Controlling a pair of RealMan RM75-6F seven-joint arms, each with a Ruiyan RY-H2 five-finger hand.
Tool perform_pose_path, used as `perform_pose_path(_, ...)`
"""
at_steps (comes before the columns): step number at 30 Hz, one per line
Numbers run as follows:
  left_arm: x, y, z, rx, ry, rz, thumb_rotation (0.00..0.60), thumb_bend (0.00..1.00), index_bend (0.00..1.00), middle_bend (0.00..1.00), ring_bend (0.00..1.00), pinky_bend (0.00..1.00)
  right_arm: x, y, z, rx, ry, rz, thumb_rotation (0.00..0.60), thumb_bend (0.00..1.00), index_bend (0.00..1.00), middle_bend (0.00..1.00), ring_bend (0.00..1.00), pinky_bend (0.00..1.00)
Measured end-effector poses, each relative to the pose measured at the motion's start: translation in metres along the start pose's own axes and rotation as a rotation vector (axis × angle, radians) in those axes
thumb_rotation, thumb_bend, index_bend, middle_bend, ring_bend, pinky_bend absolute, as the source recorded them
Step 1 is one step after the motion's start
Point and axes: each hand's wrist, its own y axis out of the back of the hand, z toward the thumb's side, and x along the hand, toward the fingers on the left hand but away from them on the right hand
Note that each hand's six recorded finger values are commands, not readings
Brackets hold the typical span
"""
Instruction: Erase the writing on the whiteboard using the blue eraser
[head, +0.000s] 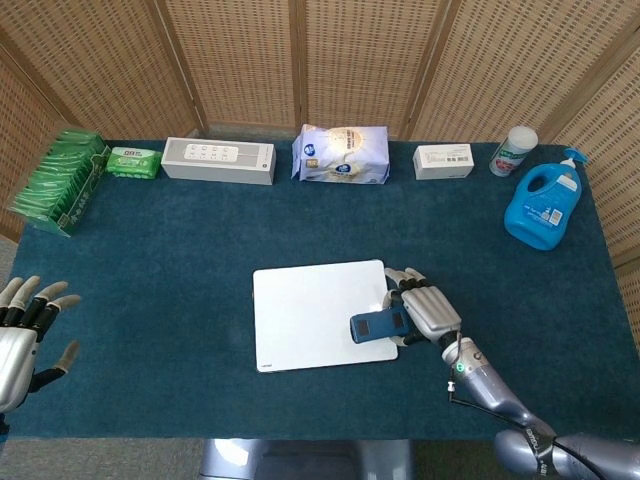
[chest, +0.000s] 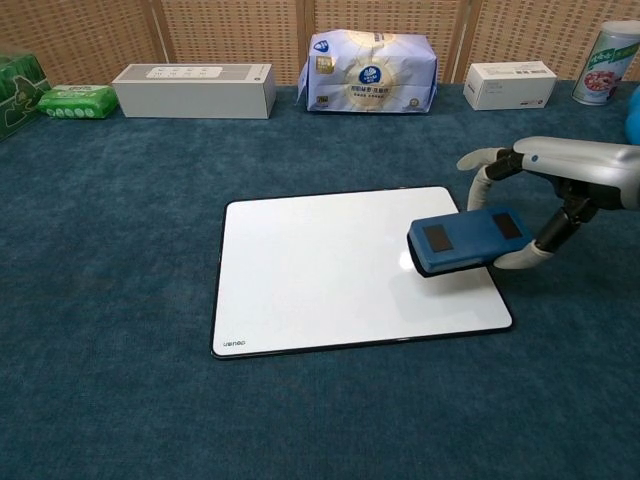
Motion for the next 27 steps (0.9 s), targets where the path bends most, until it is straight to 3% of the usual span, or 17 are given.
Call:
perform_pose_path(18,-0.003,0.000,-0.006,0.006,0.021,-0.003,0.600,0.43,0.25,0.20,0.04,0.00,-0.039,-0.027,-0.004,-0.004,-0.028,0.070,0.600,0.22,0.74,0.07,0.00,0.00)
perform_pose_path(27,-0.004,0.002,-0.006,0.006,0.024,0.002,0.600,0.43,0.25,0.20,0.04,0.00,-0.054,-0.026,0.001,0.001,-0.023,0.079,0.600,0.22,0.75,0.07,0.00,0.00)
